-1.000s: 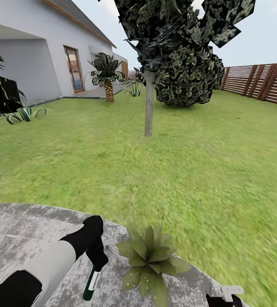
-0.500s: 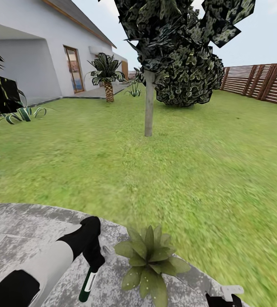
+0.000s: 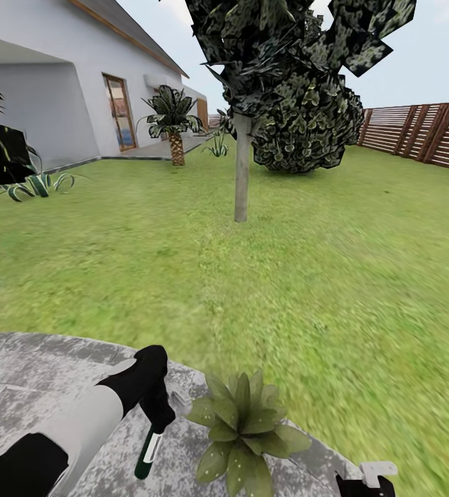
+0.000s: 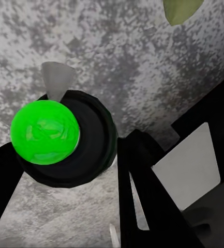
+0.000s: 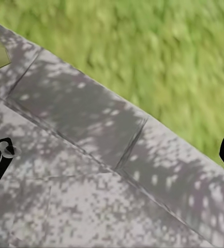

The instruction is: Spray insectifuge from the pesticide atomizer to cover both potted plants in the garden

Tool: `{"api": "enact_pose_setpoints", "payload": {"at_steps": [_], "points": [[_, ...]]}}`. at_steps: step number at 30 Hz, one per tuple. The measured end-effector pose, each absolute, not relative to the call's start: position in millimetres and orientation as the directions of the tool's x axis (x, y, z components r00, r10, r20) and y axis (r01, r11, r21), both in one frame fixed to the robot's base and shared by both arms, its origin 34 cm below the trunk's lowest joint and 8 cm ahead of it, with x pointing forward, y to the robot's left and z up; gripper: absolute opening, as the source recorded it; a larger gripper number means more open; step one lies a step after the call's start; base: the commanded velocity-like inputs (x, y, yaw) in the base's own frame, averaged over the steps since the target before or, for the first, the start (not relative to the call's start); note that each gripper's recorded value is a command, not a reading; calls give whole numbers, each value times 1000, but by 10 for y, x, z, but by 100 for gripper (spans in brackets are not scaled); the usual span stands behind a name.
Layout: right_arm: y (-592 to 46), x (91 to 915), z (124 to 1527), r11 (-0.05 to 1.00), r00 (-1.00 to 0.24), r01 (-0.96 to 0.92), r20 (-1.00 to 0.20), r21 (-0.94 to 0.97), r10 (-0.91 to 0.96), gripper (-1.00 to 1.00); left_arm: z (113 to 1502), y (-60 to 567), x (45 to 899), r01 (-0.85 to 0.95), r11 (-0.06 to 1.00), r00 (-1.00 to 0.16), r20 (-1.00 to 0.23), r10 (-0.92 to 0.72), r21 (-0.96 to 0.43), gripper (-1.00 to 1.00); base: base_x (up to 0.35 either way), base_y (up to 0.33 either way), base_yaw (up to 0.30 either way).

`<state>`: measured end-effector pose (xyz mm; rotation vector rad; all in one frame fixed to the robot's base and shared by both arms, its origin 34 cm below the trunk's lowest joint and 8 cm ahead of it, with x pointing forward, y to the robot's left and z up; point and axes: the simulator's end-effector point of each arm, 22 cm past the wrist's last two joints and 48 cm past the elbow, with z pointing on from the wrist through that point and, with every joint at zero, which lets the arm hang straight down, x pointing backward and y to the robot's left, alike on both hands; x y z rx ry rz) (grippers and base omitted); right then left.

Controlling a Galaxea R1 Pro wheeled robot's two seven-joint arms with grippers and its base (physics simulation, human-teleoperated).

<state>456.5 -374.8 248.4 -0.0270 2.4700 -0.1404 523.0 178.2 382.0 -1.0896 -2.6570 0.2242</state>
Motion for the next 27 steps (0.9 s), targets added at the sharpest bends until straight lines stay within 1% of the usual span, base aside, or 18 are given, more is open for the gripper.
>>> {"api": "enact_pose_setpoints", "payload": {"at_steps": [4,6,10,16,22,27], "points": [[-3741,4562,2481,994,-786,15,-616,-107,-54,100,3797,1861,5263,674,708,-684,186,706,-208,-100,0,0,0],[-3741,4561,2480,994,-786,15,-616,-107,-55,100,3760,1968,5285,677,714,-687,195,700,-176,-100,0,0,0],[-3733,4558,2477,994,-786,13,-615,-107,-56,100,3683,2187,5222,666,730,-695,224,683,-155,-100,0,0,0],[-3722,4558,2475,994,-786,12,-615,-105,-56,100,3606,2054,5065,662,726,-690,225,688,-189,-100,91,0,0],[-3721,4558,2474,994,-787,11,-615,-106,-57,100,3420,2151,4714,639,737,-685,274,675,-221,-100,3,0,0],[-3721,4558,2475,994,-787,11,-615,-106,-56,100,3413,2101,4675,635,736,-685,271,677,-234,-100,0,0,0]]}}
